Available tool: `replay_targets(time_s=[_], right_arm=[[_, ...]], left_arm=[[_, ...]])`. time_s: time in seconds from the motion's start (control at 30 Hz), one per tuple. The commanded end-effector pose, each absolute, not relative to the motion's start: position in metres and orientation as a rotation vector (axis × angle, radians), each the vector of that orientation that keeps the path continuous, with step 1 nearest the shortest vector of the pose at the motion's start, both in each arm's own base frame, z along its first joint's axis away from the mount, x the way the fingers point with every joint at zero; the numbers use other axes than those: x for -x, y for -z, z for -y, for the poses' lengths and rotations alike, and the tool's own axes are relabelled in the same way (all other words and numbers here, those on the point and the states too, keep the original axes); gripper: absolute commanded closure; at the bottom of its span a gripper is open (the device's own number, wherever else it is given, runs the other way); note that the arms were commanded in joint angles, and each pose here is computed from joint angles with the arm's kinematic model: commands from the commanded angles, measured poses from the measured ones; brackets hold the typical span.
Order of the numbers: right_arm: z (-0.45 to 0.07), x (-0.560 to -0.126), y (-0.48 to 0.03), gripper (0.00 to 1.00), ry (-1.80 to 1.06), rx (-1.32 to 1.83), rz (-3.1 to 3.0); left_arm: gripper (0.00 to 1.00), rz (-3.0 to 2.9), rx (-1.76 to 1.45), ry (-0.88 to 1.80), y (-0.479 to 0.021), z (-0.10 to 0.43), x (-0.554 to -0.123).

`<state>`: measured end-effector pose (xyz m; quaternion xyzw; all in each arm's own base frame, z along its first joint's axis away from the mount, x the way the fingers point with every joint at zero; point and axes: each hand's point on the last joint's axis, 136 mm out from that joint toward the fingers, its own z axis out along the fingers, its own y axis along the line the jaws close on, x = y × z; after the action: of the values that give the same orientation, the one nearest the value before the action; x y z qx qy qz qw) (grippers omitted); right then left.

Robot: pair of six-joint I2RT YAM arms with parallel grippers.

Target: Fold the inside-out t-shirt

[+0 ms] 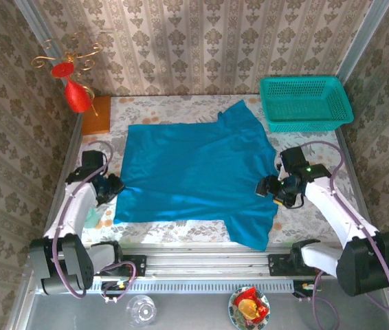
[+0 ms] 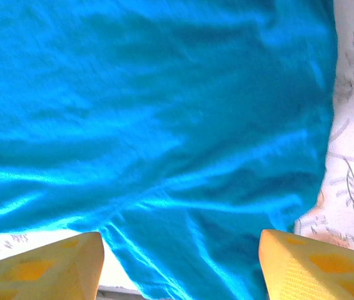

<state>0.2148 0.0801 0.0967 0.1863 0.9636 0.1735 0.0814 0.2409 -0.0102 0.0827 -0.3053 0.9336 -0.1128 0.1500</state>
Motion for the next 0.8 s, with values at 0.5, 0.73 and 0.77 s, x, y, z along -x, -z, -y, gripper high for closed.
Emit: replay_targets(time_s=[0.5, 0.73, 0.77], right_arm=[[-0.086, -0.189, -0.091, 0.31, -0.572, -0.617, -2.864], [-0.088, -0.186, -0.099, 0.3, -0.606, -0.613, -2.836], [-0.087, -0.186, -0.1, 0.3, -0.597, -0.611, -2.84]], left_arm=[[0.69, -2.775, 1.409, 0.175, -0.033, -0.004, -0.153], [0.68, -2.791, 1.445, 0.126, -0.021, -0.008, -0.148], [0.68, -2.795, 1.452, 0.117, -0.018, -0.008, -0.147]])
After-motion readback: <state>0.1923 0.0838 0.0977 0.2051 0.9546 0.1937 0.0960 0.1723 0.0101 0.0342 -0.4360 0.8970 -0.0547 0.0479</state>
